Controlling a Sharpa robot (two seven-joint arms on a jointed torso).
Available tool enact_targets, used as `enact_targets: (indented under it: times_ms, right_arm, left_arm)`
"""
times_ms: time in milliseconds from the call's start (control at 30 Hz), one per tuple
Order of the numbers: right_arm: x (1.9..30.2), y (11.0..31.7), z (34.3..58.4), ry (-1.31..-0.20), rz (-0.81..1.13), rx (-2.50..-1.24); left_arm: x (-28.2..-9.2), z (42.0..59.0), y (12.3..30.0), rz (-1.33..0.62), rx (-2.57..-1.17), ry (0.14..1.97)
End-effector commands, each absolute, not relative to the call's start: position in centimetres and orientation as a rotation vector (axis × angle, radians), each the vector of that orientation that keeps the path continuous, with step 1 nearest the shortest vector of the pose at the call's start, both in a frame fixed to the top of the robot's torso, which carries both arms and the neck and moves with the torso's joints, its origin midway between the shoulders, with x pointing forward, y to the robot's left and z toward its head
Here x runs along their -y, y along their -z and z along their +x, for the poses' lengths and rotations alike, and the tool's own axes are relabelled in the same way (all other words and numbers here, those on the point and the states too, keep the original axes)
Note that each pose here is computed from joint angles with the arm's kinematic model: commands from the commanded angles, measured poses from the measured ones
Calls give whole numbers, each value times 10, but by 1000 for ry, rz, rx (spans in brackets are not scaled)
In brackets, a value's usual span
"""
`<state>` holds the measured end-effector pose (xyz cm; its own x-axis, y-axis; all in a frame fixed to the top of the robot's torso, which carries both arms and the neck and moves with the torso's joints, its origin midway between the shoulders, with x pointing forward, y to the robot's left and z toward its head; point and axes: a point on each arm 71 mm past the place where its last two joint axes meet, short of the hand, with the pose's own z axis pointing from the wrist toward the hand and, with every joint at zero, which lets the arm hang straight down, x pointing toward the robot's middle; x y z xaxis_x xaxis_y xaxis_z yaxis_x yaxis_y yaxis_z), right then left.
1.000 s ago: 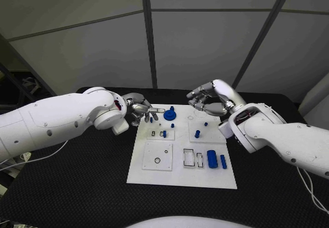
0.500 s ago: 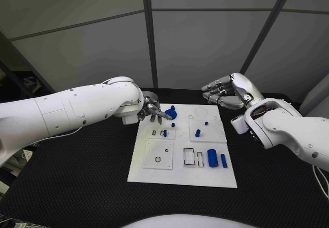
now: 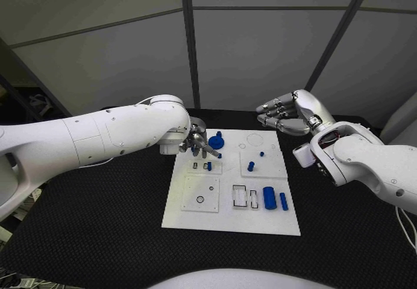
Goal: Assemble the parts on the task board
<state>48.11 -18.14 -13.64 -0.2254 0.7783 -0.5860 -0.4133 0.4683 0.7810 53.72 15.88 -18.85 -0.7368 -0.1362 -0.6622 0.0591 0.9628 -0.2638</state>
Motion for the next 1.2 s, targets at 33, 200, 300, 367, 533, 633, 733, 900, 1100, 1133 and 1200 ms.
enact_targets:
  times_ms: [33, 200, 300, 367, 533, 633, 733, 900, 1100, 1133, 1200]
  right_arm:
    - [180, 135, 481, -1154, 346, -1401]
    - [180, 135, 482, -1153, 348, -1402]
    - [180, 135, 482, -1151, 349, -1403]
    - [180, 135, 482, -1150, 349, -1404]
    - [181, 136, 482, -1147, 352, -1408]
    - [181, 136, 482, -1146, 353, -1410]
    - [180, 136, 483, -1145, 354, -1412]
    - [180, 137, 483, -1146, 355, -1416]
    - [179, 137, 484, -1145, 355, -1420]
    - [179, 137, 484, -1145, 355, -1421]
    - [179, 138, 484, -1145, 355, -1423]
  left_arm:
    - [-159, 537, 191, -10, -2406, 307]
    - [-157, 536, 195, 1, -2421, 298]
    - [-156, 535, 197, 7, -2429, 294]
    - [-156, 535, 198, 7, -2432, 291]
    - [-156, 535, 201, 6, -2436, 289]
    - [-155, 534, 202, 5, -2440, 291]
    - [-154, 534, 203, -1, -2444, 298]
    - [-153, 533, 204, 2, -2452, 302]
    - [-151, 532, 205, 6, -2462, 306]
    - [-150, 532, 206, 7, -2463, 307]
    - [-150, 532, 206, 8, -2465, 308]
